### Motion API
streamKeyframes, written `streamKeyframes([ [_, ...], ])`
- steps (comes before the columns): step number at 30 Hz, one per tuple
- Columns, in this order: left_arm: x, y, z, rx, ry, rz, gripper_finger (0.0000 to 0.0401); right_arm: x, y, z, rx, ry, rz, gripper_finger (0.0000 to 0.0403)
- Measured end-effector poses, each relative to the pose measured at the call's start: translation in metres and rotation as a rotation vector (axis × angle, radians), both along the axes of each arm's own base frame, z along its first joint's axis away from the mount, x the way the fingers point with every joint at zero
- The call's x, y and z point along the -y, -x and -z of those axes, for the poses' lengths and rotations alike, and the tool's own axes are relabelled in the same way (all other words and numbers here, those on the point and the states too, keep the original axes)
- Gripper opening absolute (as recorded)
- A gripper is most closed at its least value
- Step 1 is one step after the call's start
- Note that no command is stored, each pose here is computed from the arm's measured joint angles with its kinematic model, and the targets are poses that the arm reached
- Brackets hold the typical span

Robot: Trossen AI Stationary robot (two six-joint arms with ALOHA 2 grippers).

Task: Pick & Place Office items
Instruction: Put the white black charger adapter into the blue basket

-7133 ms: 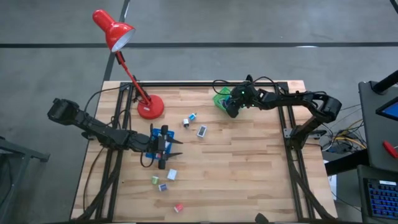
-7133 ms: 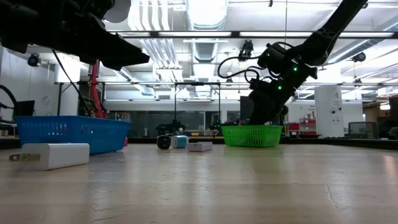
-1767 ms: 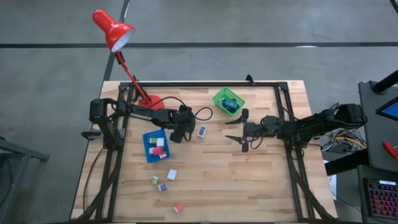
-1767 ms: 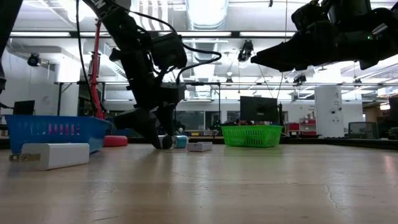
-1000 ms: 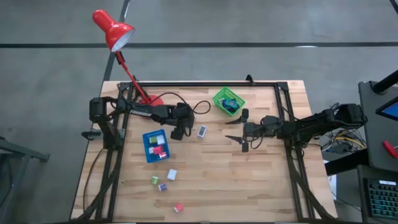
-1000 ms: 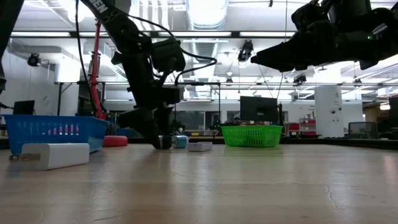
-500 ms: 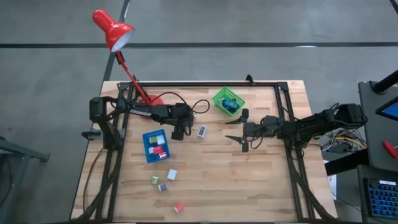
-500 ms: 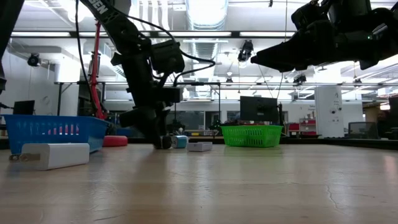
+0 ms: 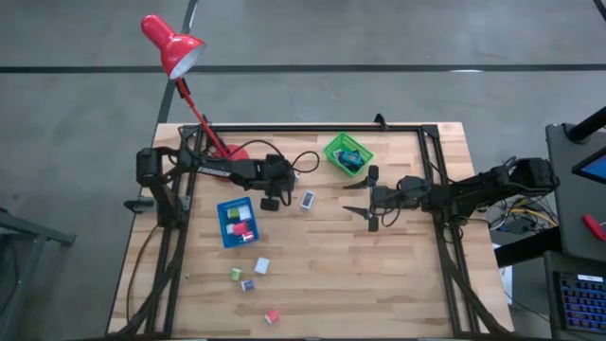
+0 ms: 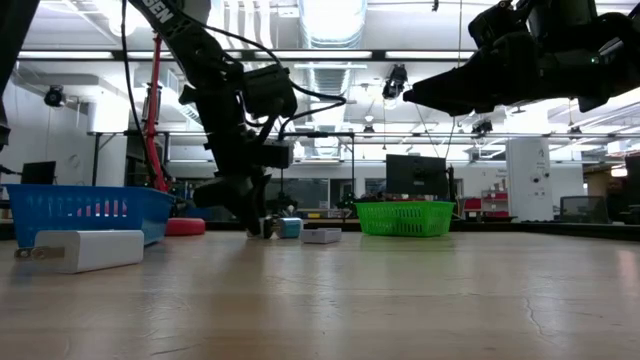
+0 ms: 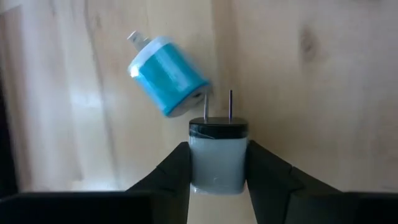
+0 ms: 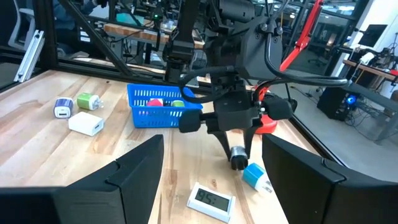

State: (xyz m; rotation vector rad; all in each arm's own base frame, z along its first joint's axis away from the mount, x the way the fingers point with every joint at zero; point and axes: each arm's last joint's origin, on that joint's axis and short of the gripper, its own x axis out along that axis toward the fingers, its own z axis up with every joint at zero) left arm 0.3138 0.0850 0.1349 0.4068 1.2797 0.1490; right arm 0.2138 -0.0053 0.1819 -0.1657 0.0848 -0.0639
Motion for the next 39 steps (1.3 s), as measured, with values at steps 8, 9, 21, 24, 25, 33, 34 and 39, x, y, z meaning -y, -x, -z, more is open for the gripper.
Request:
streamKeyframes([
  [8, 0.003, 0.001, -0.004, 0.069, 0.062, -0.024, 0.0118, 0.0, 0.0, 0.0, 0.0, 0.0, 0.0, 0.0263],
  [9, 0.003, 0.002, -0.005, 0.086, 0.068, -0.023, 0.0118, 0.0, 0.0, 0.0, 0.0, 0.0, 0.0, 0.0263],
  [21, 0.016, 0.038, -0.037, 0.478, 0.157, -0.001, 0.0118, 0.0, 0.0, 0.001, -0.002, -0.003, 0.0, 0.0263],
  [24, 0.02, 0.053, -0.043, 0.598, 0.162, -0.008, 0.0118, 0.0, 0.0, 0.0, 0.0, -0.004, 0.001, 0.0263],
  [25, 0.022, 0.058, -0.043, 0.629, 0.162, -0.011, 0.0118, 0.0, 0.0, 0.0, 0.001, -0.005, 0.0, 0.0263],
  [33, 0.033, 0.102, -0.041, 0.901, 0.171, -0.017, 0.0118, 0.0, 0.0, -0.001, 0.011, -0.007, 0.001, 0.0262],
  [34, 0.034, 0.106, -0.04, 0.94, 0.175, -0.013, 0.0118, 0.0, 0.0, -0.001, 0.012, -0.007, 0.001, 0.0262],
  [39, 0.039, 0.126, -0.033, 1.057, 0.181, -0.007, 0.0118, 0.0, 0.0, -0.003, 0.036, -0.007, 0.0, 0.0263],
])
